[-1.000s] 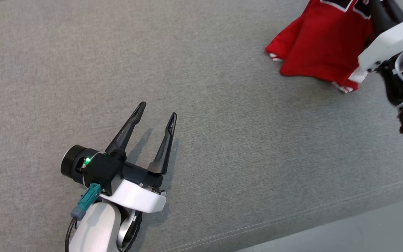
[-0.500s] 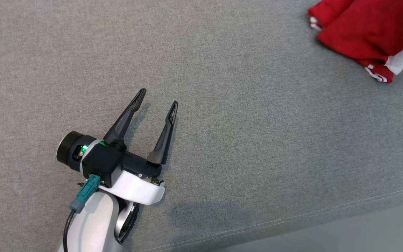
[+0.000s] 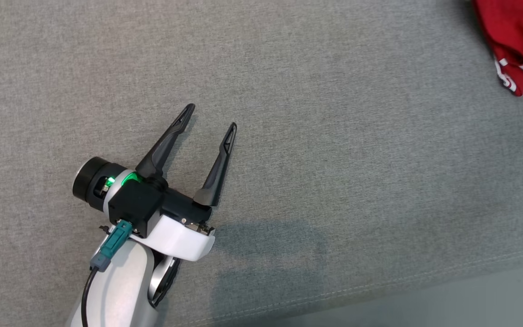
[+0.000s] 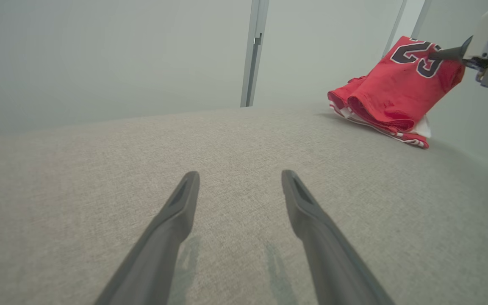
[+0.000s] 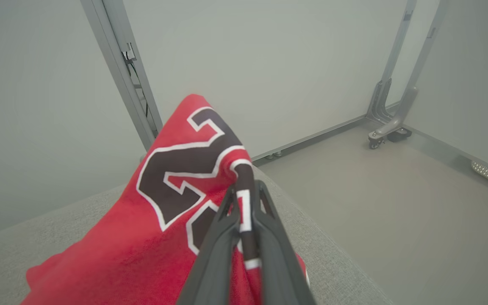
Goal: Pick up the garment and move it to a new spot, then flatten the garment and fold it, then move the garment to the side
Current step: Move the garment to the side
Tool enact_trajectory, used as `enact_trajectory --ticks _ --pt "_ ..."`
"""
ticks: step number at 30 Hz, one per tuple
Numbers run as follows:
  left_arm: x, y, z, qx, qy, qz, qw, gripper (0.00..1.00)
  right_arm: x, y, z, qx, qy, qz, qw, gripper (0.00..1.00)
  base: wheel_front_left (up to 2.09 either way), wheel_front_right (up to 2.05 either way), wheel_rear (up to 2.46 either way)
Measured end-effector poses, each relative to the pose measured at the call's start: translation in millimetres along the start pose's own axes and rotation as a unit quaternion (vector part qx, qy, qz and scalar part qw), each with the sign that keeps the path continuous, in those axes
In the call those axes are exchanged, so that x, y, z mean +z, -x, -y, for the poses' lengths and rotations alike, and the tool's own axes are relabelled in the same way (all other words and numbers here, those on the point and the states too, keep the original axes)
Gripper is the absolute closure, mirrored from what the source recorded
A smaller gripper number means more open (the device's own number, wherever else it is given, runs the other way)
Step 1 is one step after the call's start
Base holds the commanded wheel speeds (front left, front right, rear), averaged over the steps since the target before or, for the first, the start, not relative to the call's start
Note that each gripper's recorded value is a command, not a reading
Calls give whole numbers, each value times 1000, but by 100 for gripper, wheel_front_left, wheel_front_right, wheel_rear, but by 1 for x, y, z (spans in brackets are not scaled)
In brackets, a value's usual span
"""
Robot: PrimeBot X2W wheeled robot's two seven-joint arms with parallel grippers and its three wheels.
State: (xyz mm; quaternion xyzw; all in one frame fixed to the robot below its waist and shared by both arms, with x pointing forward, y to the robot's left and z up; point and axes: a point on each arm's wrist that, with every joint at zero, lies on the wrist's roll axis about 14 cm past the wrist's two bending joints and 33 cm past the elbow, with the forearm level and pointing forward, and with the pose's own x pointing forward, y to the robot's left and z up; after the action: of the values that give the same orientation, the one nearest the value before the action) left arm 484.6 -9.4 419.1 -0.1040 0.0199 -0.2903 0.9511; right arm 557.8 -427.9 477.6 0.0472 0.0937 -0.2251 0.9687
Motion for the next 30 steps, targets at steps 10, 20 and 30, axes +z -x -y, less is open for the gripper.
enact_trajectory --ticks 10,20,30 --pt "-6 3 -14 12 -4 -4 1000 0 -18 -12 14 -30 0 -12 999 76 0 0 0" --pt "-6 2 -23 20 -8 -1 1000 0 -28 -16 23 -47 29 -17 998 0 0 0 0" --pt "13 2 -19 20 -16 16 1000 0 -27 -2 -30 4 42 10 999 0 0 0 0"
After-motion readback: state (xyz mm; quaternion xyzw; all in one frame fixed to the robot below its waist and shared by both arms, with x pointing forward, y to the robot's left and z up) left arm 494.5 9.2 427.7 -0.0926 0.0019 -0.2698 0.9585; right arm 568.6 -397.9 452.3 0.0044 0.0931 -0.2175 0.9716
